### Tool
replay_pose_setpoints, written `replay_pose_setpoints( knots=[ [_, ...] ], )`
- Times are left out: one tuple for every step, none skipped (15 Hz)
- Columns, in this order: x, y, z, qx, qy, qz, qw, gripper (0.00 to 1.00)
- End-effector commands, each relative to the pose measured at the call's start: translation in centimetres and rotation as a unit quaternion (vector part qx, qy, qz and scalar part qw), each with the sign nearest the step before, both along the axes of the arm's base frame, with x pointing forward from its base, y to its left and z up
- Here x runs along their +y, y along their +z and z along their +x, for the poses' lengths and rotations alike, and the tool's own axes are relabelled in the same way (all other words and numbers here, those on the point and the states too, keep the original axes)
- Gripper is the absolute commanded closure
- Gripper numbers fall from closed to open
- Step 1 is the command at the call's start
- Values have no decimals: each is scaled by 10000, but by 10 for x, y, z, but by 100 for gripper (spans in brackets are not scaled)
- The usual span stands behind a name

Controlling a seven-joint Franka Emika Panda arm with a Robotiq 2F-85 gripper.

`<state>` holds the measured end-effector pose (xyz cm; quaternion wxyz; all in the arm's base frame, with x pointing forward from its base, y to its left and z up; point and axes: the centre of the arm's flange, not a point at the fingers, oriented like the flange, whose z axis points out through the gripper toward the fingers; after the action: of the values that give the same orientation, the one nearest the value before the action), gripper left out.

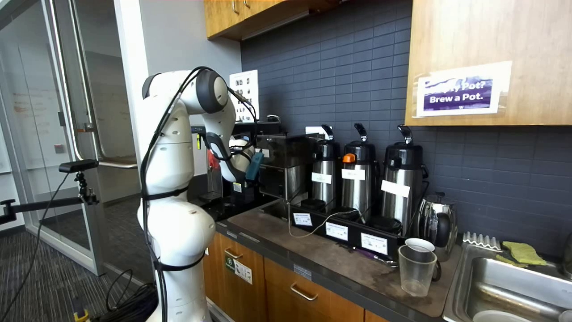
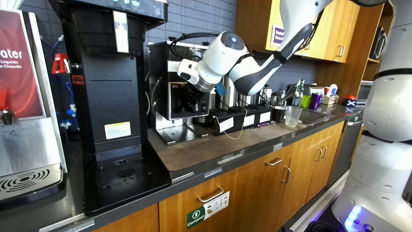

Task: Press a button on the coffeemaker

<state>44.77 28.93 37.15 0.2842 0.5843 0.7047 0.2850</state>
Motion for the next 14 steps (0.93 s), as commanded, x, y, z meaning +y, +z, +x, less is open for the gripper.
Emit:
replay_pose_setpoints(
  knots=[
    [-4, -4, 12, -50, 58, 111, 9999, 100],
    [-6, -5, 14, -40, 58, 124, 9999, 100],
    [-7, -7, 16, -22, 40, 139, 9999, 100],
    [-7, -9, 17, 19, -6, 167, 9999, 100],
    [-8, -10, 18, 48, -24, 189, 9998, 100],
    [-9, -11, 18, 47, -29, 207, 9998, 100],
    [-9, -11, 18, 38, -24, 214, 9998, 100],
    [-9, -10, 19, 15, -7, 222, 9998, 100],
    [-9, -11, 19, -7, 0, 223, 9998, 100],
    [-10, -11, 19, -22, 16, 232, 9997, 100],
    [-10, -12, 20, -38, 32, 233, 9997, 100],
    [-11, -13, 20, -58, 53, 233, 9997, 100],
    [-11, -14, 21, -69, 73, 208, 9997, 100],
    [-12, -15, 20, -69, 97, 194, 9997, 100]
  ],
)
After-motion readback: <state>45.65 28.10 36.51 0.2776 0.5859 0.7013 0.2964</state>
